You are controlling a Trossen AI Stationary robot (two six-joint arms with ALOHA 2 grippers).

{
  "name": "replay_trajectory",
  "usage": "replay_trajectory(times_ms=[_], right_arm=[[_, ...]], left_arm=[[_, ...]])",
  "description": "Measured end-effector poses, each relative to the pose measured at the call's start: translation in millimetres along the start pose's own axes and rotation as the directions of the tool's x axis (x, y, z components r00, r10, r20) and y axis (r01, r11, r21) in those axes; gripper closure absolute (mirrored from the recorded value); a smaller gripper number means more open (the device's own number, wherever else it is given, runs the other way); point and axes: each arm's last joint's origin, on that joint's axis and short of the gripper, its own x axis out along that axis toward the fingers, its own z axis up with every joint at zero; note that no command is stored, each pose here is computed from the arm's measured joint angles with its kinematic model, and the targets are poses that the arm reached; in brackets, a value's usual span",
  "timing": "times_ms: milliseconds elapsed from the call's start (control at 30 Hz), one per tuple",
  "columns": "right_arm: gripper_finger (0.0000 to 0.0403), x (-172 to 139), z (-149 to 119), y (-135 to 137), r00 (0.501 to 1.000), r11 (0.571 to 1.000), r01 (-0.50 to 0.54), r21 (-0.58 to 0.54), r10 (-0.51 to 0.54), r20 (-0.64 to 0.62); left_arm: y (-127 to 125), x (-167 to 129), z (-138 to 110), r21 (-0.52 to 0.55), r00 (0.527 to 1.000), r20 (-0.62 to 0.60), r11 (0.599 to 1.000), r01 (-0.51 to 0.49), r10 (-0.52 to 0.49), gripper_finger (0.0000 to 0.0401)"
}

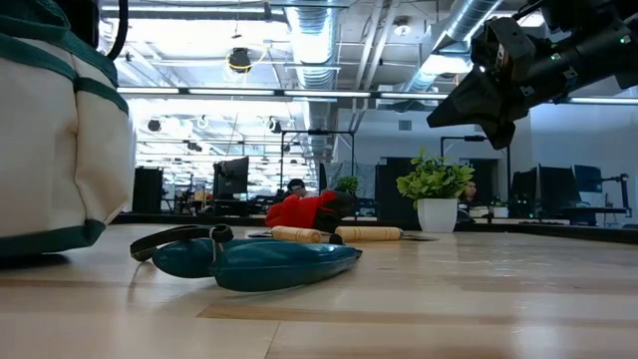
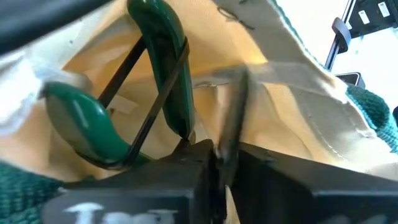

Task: Pick & Place Garden tools in Gardening bag
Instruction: Put the green fruit pruner into the green gardening bag, then put the right brown trowel into the green gardening bag

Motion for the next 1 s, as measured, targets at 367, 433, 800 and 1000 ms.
replay_trajectory(times_ms=[367,433,800,1000], right_arm=[[0.0403,0,0,0,1.0,1.0,-0.001,-0.003,0.001,0.0],[0.0403,0,0,0,1.0,1.0,-0.001,-0.003,0.001,0.0],[0.0403,0,0,1,1.0,1.0,-0.018,-0.003,0.018,-0.008],[0.0403,0,0,1,1.0,1.0,-0.023,-0.003,0.023,-0.01]], left_arm=[[-1,-8,6,0.044,0.994,-0.098,0.997,0.057,-0.052,0.0288],[-1,-17,12,0.03,0.992,-0.091,0.995,0.093,-0.09,0.0288],[5,-83,51,0.175,0.937,0.14,0.94,0.294,-0.32,0.0344],[14,-112,65,0.425,0.872,0.333,0.883,0.2,-0.358,0.0388]])
